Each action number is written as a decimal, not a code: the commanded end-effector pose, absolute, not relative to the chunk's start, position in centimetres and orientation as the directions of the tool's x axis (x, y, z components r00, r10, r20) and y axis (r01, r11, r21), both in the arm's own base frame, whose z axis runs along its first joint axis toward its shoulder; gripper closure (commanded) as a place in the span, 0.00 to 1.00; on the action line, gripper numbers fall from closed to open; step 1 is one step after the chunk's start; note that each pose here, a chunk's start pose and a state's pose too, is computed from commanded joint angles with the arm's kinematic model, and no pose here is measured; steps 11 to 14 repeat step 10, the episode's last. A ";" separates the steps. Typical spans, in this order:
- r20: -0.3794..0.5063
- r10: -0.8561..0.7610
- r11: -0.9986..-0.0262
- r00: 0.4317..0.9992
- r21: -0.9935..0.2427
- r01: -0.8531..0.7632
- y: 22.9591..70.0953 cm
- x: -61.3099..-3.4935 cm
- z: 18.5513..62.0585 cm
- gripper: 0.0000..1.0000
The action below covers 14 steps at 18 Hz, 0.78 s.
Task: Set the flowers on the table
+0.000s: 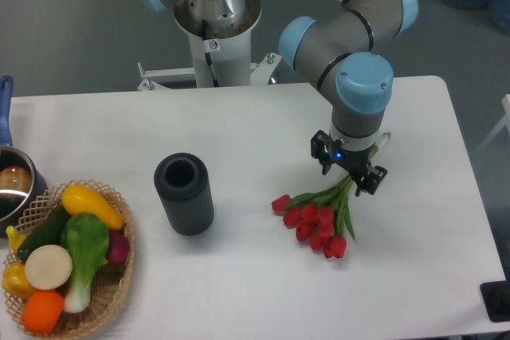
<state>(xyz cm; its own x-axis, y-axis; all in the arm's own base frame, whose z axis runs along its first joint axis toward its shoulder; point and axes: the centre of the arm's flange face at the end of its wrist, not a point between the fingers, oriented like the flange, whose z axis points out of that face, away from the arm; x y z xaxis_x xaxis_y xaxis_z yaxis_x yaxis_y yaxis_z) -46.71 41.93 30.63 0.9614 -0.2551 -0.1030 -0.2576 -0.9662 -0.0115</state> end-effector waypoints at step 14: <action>-0.213 -0.200 -0.976 0.956 -0.045 -0.214 39.1 -50.1 34.5 0.00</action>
